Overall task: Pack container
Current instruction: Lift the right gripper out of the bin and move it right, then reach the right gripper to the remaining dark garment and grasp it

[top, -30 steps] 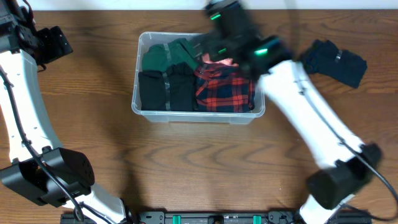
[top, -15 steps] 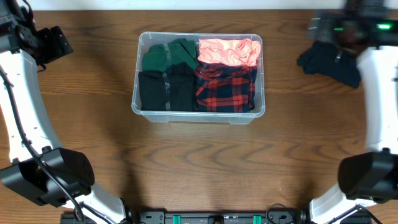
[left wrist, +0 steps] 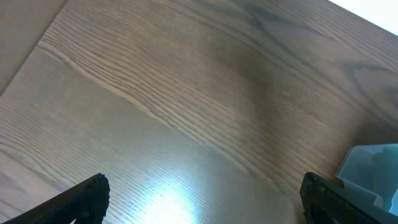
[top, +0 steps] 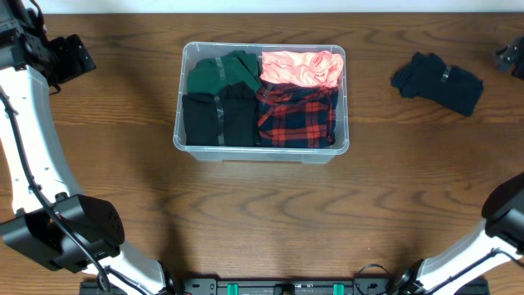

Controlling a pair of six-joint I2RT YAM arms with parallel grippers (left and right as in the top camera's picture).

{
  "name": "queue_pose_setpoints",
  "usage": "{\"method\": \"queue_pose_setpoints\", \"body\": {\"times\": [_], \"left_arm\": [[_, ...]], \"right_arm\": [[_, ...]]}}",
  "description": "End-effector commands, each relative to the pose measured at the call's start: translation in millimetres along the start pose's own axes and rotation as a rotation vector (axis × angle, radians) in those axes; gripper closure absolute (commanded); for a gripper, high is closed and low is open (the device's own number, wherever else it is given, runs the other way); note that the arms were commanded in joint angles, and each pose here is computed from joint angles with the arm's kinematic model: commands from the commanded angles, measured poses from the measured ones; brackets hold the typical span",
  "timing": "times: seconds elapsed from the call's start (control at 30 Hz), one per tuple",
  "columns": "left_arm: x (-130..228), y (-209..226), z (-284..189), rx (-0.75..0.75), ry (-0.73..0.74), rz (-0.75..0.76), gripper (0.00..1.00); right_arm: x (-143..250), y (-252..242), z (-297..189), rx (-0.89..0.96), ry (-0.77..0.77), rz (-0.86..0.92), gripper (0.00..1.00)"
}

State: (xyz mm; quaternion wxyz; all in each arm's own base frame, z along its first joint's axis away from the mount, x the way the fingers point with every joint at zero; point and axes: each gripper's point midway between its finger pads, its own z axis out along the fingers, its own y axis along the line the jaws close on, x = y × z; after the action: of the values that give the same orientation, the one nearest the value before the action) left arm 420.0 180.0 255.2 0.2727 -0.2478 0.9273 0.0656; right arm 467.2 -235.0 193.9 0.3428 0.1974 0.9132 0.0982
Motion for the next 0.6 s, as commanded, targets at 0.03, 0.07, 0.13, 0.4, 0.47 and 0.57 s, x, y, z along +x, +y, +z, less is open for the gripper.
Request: {"method": "queue_pose_setpoints", "body": {"times": [0.03,0.07,0.13,0.4,0.47,0.57], "left_arm": [[-0.2,0.5,2.3,-0.003,0.003,-0.010,0.02],[-0.2,0.5,2.3,-0.003,0.003,-0.010,0.02],[-0.2,0.4,2.3,-0.002,0.003,-0.010,0.02],[-0.2,0.5,2.3,-0.003,0.003,-0.010,0.02],[-0.2,0.4,2.3,-0.002,0.003,-0.010,0.02],[-0.2,0.4,2.3,-0.002,0.003,-0.010,0.02]], "right_arm": [[18.2,-6.9,40.9,-0.123,0.051,-0.062,0.01],[23.0,-10.9,50.5,-0.125,0.065,-0.058,0.01],[33.2,-18.6,68.6,-0.129,0.093,-0.046,0.01],[68.5,-42.2,124.9,-0.142,0.168,-0.011,0.01],[75.7,-45.9,134.4,-0.144,0.182,-0.003,0.01],[83.0,-47.2,145.3,-0.149,0.195,-0.002,0.01]]}}
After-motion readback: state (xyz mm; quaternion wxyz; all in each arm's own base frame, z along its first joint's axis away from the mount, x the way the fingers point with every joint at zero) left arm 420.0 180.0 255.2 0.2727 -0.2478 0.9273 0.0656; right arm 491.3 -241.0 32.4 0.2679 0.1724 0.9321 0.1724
